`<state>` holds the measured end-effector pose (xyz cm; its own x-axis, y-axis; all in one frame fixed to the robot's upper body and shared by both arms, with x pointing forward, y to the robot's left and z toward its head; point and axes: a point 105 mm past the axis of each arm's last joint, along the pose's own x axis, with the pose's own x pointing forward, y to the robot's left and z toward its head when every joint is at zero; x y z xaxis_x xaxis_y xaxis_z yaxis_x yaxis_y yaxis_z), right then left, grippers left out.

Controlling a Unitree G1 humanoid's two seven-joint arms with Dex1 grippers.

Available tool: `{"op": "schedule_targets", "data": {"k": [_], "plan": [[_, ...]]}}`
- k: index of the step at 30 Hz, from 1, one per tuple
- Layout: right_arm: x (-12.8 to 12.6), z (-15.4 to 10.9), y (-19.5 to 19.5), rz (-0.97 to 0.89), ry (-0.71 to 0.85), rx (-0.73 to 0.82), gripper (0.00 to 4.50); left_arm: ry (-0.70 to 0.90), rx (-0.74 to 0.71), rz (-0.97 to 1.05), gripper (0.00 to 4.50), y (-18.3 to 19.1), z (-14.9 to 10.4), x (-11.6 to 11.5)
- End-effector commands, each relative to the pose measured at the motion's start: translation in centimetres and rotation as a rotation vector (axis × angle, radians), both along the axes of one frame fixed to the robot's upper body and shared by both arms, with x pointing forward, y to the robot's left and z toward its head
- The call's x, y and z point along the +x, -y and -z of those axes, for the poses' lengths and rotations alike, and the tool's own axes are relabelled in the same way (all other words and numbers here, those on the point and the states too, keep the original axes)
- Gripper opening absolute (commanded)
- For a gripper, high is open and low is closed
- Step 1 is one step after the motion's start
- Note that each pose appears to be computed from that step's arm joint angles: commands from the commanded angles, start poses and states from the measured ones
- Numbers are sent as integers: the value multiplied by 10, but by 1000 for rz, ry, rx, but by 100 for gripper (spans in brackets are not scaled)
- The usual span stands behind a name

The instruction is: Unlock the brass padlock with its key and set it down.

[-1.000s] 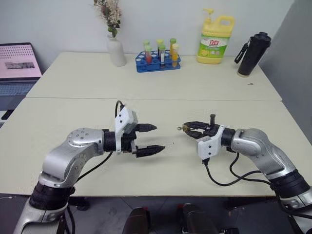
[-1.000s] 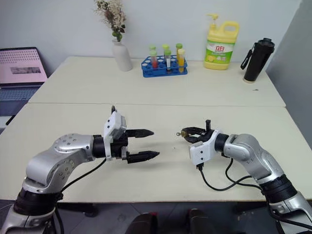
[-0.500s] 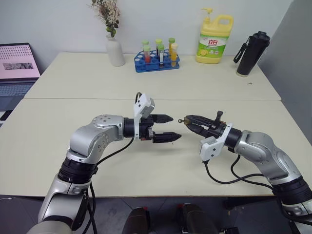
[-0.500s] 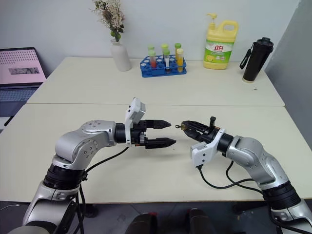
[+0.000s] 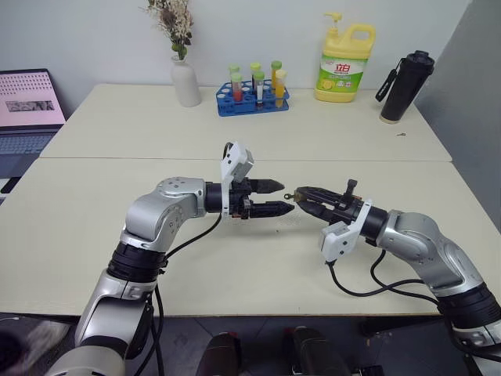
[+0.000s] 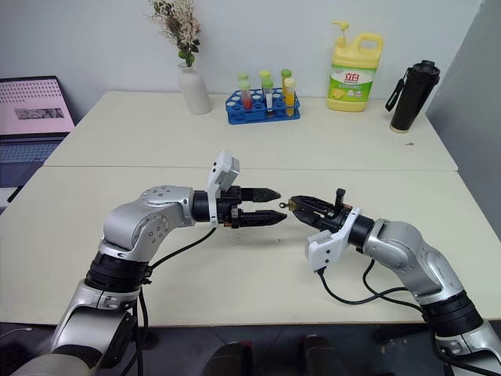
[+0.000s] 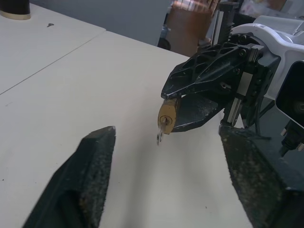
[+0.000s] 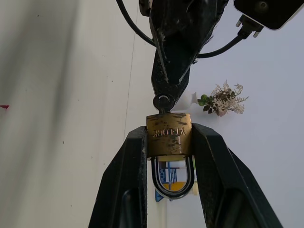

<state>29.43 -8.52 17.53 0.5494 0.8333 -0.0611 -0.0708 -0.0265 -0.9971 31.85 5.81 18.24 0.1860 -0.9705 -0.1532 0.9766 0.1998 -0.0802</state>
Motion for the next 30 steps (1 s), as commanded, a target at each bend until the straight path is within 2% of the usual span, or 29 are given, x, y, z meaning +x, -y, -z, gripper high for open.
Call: {"op": "schedule_targets", "data": {"k": [1, 7, 8, 17, 20, 23, 27, 30], "plan": [[-3, -17, -3, -31, 46, 40, 94, 40, -19, 28, 211, 2, -11, -2], [-5, -18, -5, -47, 42, 47, 94, 42, -19, 31, 21, 5, -10, -2], [-5, -18, -5, -48, 42, 47, 94, 45, -20, 29, 3, 5, -10, -1], [-7, -16, -6, -58, 25, 42, 94, 74, -6, 24, 0, 6, -9, 0], [-9, -12, -8, -66, -2, 39, 94, 130, 23, 29, 0, 6, -8, 0], [-8, -11, -8, -64, -27, 51, 94, 219, 59, 37, 0, 7, -7, -1], [-9, -11, -9, -58, -68, 87, 94, 472, 138, 53, 0, 9, -4, -3], [-9, -11, -9, -56, -73, 91, 94, 573, 158, 49, 0, 7, -3, -2]]}}
